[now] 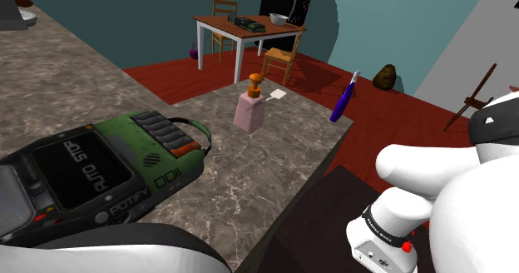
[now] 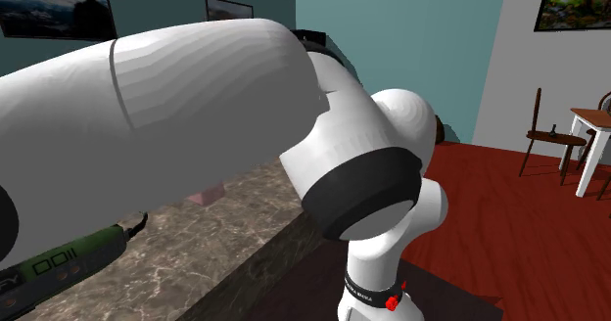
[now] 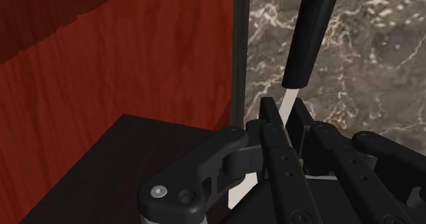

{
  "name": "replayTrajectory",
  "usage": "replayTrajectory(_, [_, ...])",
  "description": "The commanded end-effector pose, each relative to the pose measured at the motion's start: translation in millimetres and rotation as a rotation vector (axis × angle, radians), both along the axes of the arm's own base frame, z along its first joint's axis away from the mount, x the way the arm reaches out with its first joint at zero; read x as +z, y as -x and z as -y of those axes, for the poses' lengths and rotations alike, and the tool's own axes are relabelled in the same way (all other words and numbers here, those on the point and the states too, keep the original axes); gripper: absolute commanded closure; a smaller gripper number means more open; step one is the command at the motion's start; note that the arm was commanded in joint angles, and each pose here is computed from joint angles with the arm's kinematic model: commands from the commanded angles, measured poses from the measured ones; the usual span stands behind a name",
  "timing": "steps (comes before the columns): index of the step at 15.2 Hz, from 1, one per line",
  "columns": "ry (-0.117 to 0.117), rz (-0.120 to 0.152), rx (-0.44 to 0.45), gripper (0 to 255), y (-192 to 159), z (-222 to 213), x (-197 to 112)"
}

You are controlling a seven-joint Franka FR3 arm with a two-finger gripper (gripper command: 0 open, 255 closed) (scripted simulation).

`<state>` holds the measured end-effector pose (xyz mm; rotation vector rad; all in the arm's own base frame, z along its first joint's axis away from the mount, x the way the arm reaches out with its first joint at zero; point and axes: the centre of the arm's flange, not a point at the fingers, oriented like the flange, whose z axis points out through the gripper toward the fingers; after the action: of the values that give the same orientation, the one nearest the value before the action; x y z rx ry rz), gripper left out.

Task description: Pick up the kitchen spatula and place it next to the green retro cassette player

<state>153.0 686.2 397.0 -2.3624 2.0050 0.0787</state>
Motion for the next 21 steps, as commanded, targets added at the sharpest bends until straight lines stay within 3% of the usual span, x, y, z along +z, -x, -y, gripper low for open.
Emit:
replayTrajectory(1, [0.0,0.0,0.0,255,-0.2,2.2,-10.6])
replayTrajectory(8, [0.0,0.0,0.0,255,-0.2,2.2,-46.5])
replayTrajectory(15, [0.0,0.0,0.0,255,-0.2,2.2,-46.5])
replayTrajectory(16, [0.0,0.0,0.0,0,-0.2,2.1,-46.5])
replayTrajectory(21, [0.0,0.0,0.0,0,-0.2,2.2,-46.5])
